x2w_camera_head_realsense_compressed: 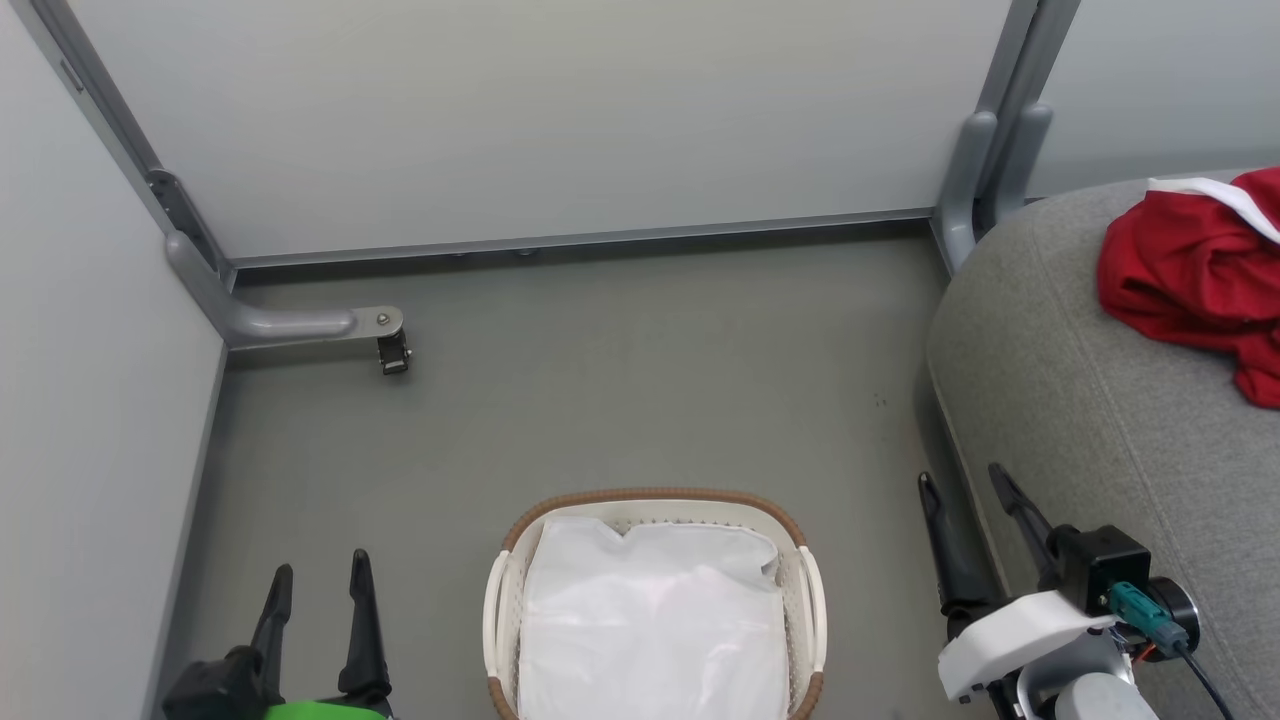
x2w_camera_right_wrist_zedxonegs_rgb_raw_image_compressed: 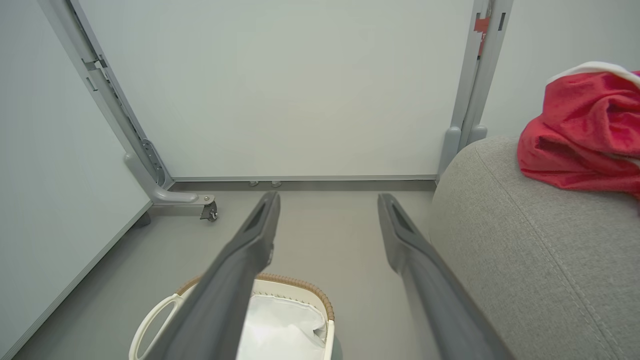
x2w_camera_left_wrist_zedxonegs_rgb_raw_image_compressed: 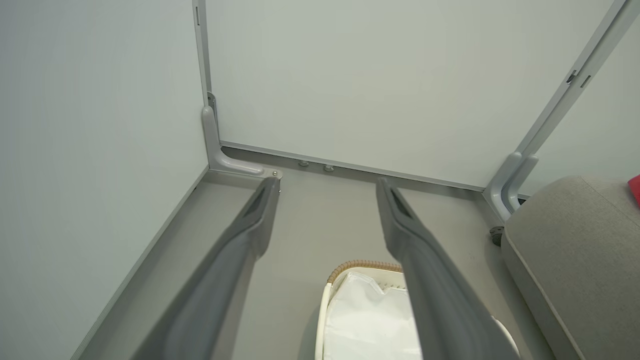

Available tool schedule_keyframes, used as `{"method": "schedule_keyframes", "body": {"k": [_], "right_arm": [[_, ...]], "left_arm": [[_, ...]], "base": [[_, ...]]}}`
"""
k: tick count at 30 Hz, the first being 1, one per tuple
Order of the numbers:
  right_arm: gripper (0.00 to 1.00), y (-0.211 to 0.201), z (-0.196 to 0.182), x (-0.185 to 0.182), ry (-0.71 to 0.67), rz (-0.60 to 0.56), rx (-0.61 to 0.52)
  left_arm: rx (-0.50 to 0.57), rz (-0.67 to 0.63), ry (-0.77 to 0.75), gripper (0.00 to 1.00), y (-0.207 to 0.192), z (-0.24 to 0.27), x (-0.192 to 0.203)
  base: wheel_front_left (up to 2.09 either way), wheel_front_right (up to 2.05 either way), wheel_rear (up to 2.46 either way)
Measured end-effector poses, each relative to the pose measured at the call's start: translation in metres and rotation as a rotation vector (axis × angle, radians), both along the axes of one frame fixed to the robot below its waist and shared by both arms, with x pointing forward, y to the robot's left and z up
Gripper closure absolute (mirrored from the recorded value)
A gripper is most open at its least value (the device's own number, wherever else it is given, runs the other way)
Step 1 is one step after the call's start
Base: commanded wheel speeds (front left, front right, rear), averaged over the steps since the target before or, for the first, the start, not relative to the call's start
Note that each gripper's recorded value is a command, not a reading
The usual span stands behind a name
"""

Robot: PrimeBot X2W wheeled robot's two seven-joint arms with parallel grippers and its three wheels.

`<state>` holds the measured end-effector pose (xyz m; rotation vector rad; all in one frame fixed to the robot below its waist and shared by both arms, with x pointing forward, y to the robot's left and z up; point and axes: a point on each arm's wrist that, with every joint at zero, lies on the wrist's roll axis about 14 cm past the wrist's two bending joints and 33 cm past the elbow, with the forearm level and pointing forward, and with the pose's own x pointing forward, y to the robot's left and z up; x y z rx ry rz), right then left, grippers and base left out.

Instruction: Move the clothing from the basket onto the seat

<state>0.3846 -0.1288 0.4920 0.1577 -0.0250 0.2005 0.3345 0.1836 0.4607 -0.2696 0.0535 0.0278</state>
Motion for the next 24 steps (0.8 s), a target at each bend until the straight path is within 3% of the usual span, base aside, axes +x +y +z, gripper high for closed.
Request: {"method": "schedule_keyframes", "body": {"k": [1, 7, 24], "right_arm": [[1.0, 0.0, 0.0, 0.0, 0.001, 0.0, 0.0], [1.0, 0.0, -0.022, -0.009, 0.074, -0.003, 0.007], [1.0, -0.021, -0.025, -0.007, 0.155, -0.099, 0.299]], "left_arm": [[0.0, -0.001, -0.002, 1.0, 0.0, 0.0, 0.0], [-0.012, 0.003, 0.051, 1.0, 0.0, -0.015, -0.005], [-0.282, 0.079, 0.089, 1.0, 0.011, -0.018, 0.001]], "base": [[0.0, 0.0, 0.0], [0.0, 0.0, 0.0], [0.0, 0.0, 0.0]]}}
